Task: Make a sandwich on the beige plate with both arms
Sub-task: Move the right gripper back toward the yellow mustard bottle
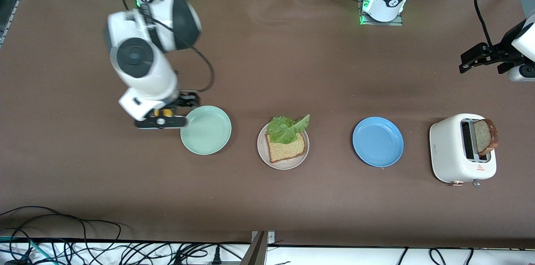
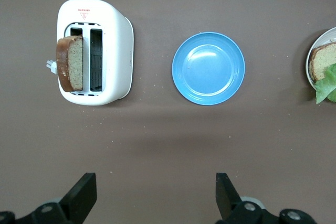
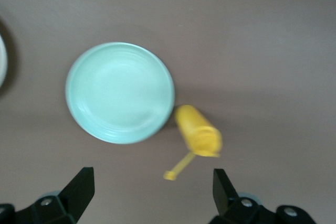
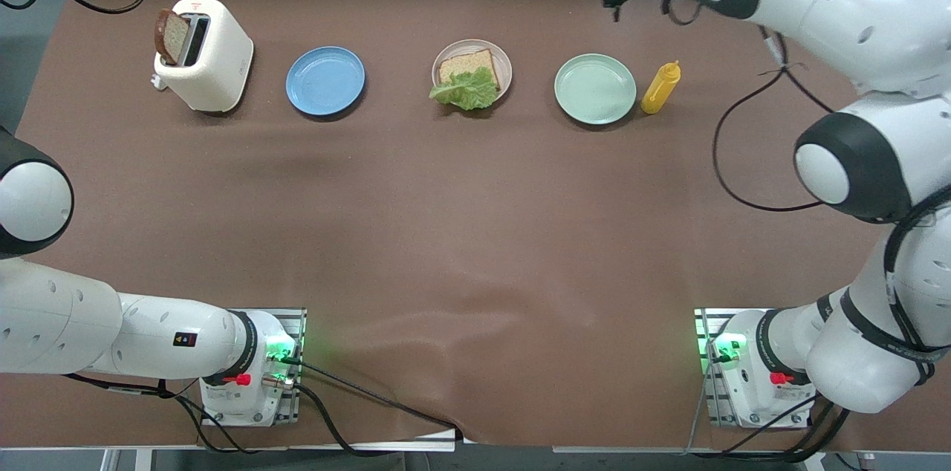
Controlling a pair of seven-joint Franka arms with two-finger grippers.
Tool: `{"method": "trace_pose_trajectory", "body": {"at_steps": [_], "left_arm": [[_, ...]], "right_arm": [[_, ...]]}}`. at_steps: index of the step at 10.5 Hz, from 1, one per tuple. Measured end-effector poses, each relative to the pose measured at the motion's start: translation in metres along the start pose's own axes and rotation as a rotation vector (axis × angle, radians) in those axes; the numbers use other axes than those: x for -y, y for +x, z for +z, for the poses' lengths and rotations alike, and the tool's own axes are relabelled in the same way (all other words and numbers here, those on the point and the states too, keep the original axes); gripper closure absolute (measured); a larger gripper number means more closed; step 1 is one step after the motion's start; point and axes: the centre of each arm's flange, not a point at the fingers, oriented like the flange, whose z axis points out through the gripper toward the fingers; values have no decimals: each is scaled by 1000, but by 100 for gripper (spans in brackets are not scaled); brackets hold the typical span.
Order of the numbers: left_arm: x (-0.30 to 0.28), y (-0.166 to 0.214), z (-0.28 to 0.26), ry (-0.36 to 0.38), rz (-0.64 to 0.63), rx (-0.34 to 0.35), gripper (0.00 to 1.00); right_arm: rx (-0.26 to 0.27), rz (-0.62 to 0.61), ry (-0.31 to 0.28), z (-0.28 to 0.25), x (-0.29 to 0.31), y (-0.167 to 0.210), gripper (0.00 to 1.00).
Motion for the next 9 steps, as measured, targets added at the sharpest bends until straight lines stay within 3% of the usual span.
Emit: {"method": "trace_pose_trajectory", "body": {"at_steps": [2,4,6,9], "left_arm": [[0,0,0,0,0,0,0],[0,0,0,0,-1,0,0],[1,0,0,0,-2,-1,0],[2,0,0,0,-3,-1,0]], "right_arm": [[29,-111,33,1,-67,-9,0],[57,-227,135,25,-122,-16,0],[27,-347,253,68,-188,-24,0],[-28,-463,376,115,-246,-40,0]]}}
